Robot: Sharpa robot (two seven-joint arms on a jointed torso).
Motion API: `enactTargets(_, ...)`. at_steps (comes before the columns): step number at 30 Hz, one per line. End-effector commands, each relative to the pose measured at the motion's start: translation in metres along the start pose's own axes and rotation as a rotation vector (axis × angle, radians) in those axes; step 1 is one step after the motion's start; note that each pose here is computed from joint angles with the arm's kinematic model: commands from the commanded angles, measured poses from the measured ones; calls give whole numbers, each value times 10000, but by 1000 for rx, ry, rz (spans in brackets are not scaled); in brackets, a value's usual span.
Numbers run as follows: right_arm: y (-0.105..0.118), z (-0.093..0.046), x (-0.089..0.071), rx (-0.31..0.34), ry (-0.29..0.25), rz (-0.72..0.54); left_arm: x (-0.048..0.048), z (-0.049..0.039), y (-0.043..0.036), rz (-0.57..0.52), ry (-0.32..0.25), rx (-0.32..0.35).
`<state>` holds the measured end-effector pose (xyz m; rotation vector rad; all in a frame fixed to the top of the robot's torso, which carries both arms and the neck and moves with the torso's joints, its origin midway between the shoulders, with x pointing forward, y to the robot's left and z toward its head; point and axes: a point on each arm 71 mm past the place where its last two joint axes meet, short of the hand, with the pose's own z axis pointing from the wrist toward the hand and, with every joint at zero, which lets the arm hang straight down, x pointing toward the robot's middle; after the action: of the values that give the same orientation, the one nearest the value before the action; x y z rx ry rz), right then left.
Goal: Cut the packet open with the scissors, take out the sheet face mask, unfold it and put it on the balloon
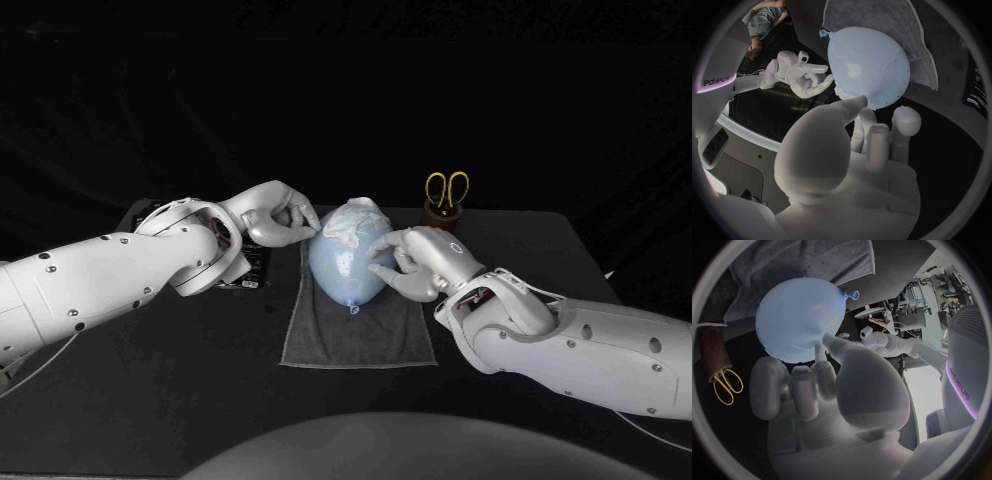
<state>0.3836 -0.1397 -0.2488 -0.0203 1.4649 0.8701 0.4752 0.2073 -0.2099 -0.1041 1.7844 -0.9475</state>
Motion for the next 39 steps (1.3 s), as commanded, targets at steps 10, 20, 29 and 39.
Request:
enactTargets(10, 184, -5, -161, -116, -119, 110, 77, 74, 83, -85, -79, -98)
enactTargets(20, 189, 153, -264, -95, -112, 94, 155, 121, 76, -79, -70, -121)
enactTargets(29, 133, 431, -268, 20, -4, 72, 208, 151, 45, -66, -37, -123)
enactTargets(39, 143, 606, -159, 71, 79, 26, 234, 157, 23, -60, -19, -119)
